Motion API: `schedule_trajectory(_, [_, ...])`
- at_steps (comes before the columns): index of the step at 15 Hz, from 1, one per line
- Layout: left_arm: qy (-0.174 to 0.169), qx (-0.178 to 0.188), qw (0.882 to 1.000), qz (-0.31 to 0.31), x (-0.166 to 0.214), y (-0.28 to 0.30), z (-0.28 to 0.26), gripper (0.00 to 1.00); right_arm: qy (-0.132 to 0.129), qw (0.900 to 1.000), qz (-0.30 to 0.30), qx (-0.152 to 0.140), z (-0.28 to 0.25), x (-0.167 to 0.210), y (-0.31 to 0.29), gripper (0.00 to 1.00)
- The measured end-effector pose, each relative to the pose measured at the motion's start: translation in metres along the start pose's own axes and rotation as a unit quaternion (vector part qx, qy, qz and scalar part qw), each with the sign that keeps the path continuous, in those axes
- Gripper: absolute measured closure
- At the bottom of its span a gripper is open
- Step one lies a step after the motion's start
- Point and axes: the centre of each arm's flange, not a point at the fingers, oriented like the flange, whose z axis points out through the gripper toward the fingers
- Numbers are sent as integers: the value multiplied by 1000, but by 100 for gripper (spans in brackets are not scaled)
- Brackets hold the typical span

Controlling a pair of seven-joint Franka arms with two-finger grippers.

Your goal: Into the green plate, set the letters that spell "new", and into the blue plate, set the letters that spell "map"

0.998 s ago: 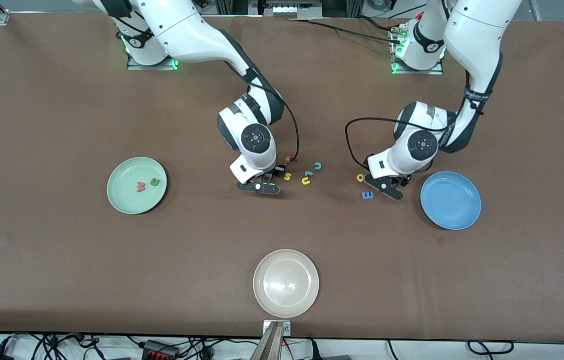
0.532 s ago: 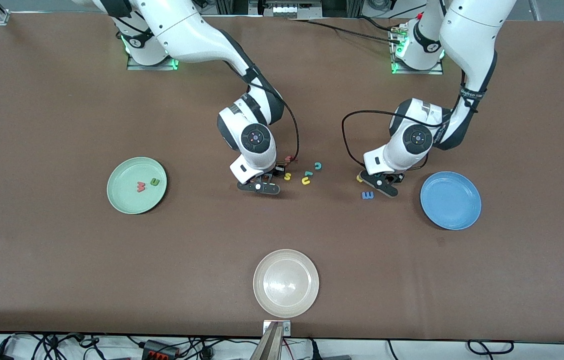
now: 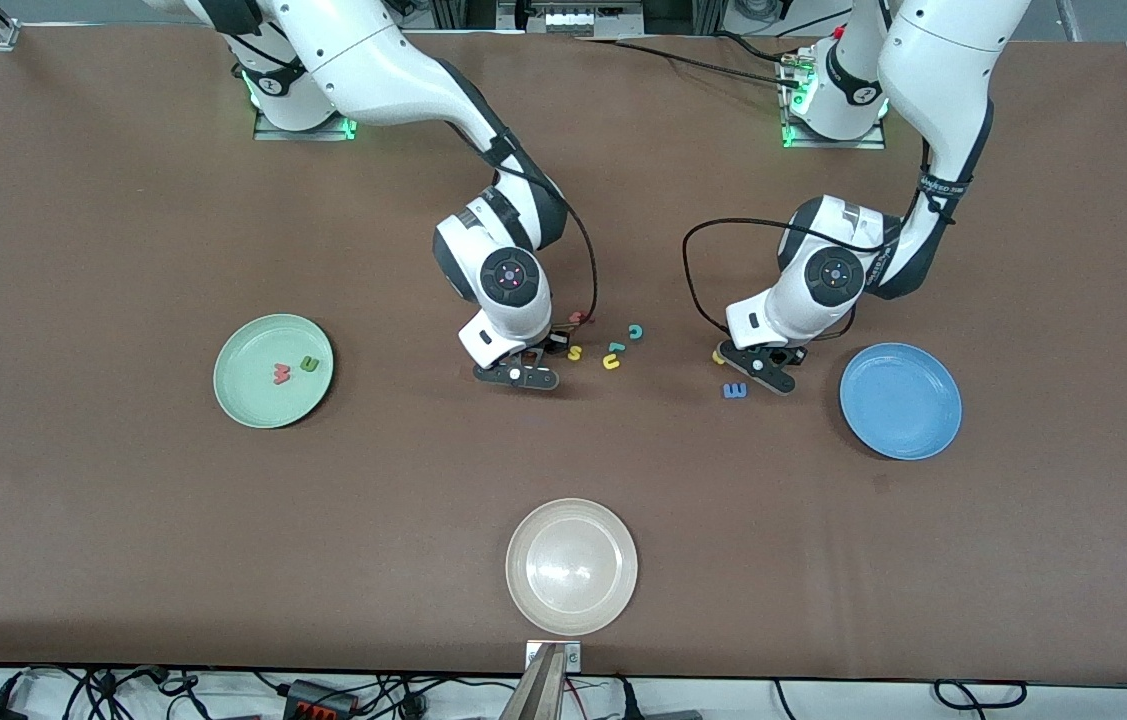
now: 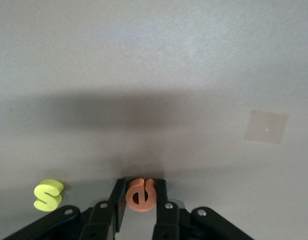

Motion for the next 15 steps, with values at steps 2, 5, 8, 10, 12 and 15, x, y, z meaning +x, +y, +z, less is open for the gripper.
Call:
schedule_trajectory(2, [-17, 3, 1000, -7, 3, -12, -21, 72, -9, 1000, -4, -6, -16, 9, 9, 72])
schedule_trajectory(5, [-43, 44, 998, 3, 7, -49, -70, 72, -25, 1000, -3, -15, -66, 40, 50, 72])
schedule_trajectory(8, [-51, 79, 996, -3, -1, -95, -87, 72, -65, 997, -10, -45, -101, 87, 143, 72])
schedule_trajectory(10, [-56, 89, 994, -14, -11, -123, -83, 72, -77, 995, -15, -60, -99, 114, 207, 72])
schedule_trajectory(12, [-53, 86, 994, -30, -19, -146, -72, 72, -89, 992, -34, -79, -88, 128, 255, 72])
schedule_trajectory(15, [-48, 79, 995, -45, -27, -171, -47, 67, -107, 987, -68, -94, -77, 139, 315, 72])
